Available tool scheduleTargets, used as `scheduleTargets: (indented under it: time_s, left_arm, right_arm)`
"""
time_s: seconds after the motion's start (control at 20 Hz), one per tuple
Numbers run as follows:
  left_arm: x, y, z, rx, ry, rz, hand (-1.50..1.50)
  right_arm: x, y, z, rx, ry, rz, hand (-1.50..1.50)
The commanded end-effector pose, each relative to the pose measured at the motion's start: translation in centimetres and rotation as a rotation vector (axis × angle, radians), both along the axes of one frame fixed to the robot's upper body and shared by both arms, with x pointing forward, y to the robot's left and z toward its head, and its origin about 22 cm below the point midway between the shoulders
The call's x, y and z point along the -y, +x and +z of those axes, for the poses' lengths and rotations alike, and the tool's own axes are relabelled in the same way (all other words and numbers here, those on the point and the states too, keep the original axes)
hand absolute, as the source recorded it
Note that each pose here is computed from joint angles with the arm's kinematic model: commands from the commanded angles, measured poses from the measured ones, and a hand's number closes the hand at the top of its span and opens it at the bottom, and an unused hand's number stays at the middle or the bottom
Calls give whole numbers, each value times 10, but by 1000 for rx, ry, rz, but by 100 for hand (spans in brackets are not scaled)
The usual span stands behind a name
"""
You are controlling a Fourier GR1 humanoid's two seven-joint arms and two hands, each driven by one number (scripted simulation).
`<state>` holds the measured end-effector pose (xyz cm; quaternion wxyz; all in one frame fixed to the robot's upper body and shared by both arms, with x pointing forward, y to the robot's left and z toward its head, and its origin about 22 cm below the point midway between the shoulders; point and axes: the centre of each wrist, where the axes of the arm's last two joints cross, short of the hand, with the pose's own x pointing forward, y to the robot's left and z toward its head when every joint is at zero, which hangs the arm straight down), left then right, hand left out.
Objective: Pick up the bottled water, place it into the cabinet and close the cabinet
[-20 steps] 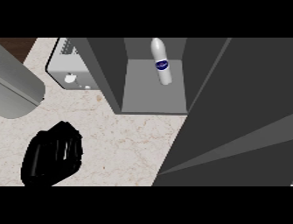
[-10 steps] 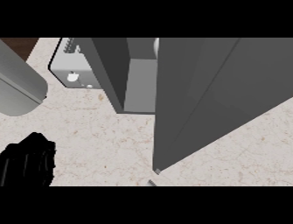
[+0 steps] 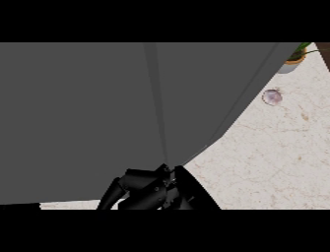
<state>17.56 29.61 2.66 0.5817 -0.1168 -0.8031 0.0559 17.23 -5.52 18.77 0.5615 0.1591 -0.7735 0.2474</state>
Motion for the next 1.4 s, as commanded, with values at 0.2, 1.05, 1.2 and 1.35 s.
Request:
scheduleTargets:
  time_s: [0.2, 1.05, 1.2, 1.35]
  left_arm:
    - [-28, -23, 4, 1, 2, -2, 150]
    - [-39, -18, 15, 5, 24, -36, 150]
    - [-42, -14, 7, 8, 12, -14, 150]
    - [-32, -12, 13, 21, 10, -32, 150]
  right_arm:
    - [-18, 97, 5, -167, 63, 8, 150]
    - [42, 223, -23, -211, 18, -47, 150]
    - [50, 226, -30, -199, 23, -51, 150]
    - [47, 230, -34, -216, 2, -37, 150]
